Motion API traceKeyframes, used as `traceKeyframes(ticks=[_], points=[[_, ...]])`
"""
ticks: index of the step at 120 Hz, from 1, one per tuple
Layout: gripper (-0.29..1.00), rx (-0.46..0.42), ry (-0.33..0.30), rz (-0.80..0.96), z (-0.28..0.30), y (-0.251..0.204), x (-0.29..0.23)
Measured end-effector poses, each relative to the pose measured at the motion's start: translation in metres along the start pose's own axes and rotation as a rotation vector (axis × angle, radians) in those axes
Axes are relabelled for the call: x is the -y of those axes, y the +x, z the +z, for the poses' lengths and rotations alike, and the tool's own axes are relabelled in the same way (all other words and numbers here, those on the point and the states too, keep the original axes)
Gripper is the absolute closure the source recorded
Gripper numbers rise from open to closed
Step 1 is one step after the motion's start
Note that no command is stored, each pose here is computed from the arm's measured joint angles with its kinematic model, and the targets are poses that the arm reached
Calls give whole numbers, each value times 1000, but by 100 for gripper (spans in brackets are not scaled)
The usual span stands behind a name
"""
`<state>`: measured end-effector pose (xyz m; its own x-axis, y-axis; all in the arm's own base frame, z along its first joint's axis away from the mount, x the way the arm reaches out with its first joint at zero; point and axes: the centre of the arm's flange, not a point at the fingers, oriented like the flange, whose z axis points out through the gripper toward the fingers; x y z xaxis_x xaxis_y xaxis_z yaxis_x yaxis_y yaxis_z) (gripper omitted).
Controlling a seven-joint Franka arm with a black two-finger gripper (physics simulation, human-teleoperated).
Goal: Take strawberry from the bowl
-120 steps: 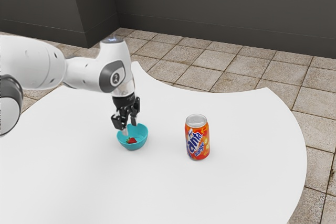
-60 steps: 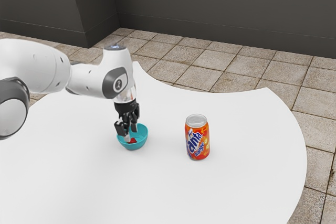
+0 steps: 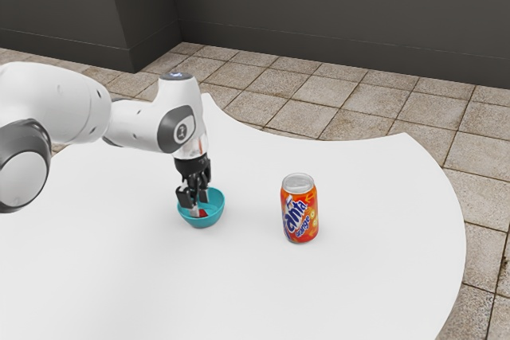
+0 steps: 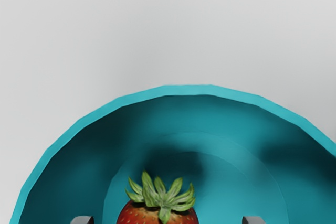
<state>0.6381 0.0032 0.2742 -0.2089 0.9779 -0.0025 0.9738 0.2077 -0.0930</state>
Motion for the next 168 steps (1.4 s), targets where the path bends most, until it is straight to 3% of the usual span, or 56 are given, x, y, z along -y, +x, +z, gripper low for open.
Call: traceKeyframes(ticks=[68,168], points=[[40,-12,1,-14,13,-5,-12],[65,-15,14,-17,16,-6,-11]])
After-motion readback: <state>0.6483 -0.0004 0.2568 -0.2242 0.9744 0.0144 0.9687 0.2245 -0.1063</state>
